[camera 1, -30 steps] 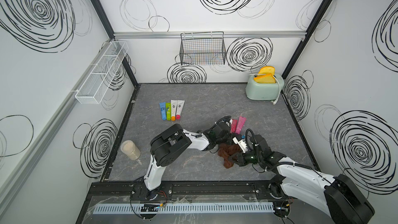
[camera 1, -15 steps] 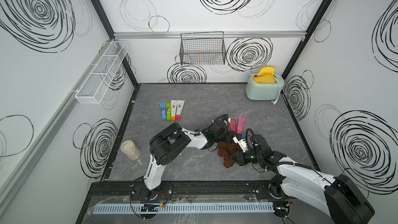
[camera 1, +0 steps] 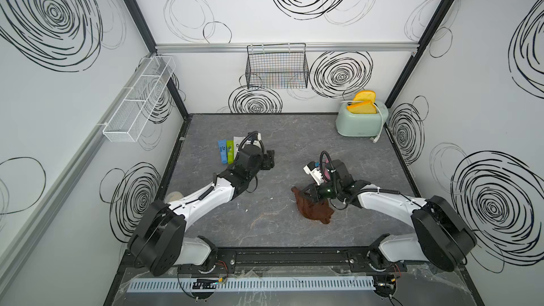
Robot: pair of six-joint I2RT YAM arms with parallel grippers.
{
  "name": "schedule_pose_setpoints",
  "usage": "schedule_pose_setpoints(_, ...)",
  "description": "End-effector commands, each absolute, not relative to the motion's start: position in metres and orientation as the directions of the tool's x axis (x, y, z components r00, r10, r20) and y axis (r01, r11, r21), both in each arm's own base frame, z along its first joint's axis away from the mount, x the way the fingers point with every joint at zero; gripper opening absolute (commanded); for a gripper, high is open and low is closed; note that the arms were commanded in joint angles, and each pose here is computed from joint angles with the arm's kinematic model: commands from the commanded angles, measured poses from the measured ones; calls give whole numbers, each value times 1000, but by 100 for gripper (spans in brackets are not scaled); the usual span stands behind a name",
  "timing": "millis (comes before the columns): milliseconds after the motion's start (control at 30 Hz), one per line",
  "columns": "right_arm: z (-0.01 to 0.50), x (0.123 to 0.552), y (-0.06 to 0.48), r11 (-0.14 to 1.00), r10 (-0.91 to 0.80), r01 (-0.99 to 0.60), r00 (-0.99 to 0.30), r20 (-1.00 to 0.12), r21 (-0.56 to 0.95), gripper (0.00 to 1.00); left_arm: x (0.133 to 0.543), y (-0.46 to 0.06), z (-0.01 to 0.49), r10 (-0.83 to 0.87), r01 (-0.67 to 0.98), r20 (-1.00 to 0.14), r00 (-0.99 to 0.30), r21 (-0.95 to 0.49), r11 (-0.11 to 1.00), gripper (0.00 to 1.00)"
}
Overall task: Wipe the surface of the toothpaste tube
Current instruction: Move the toothpaste to the center of the board.
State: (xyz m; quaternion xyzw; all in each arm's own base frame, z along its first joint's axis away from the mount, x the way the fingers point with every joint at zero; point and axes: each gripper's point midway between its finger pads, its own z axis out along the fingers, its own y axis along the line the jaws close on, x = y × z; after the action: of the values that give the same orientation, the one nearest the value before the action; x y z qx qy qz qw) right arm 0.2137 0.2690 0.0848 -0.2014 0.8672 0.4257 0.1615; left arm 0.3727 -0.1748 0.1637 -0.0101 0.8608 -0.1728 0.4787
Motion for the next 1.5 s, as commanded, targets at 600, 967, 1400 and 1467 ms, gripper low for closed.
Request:
schedule_pose_setpoints(600, 54, 186, 251, 566, -229, -486, -869, -438, 666, 0, 406, -96, 97, -68, 8, -747, -661, -97, 995, 59)
schedule_pose_setpoints(967, 53, 177, 251, 540, -234, -498, -863, -447, 679, 0, 449, -73, 65, -28, -43, -646, -763, 7, 999, 56)
schedule_pose_setpoints(1400, 49, 176, 252, 543, -239, -498, -864, -444, 677, 0, 455, -79, 36, -11, -23, -560, -828, 14, 1000, 46)
schedule_pose_setpoints(1467, 49, 175, 252, 541, -240, -498, -864, -444, 677, 0, 456, -81, 33, -7, -19, -551, -834, 16, 1000, 43)
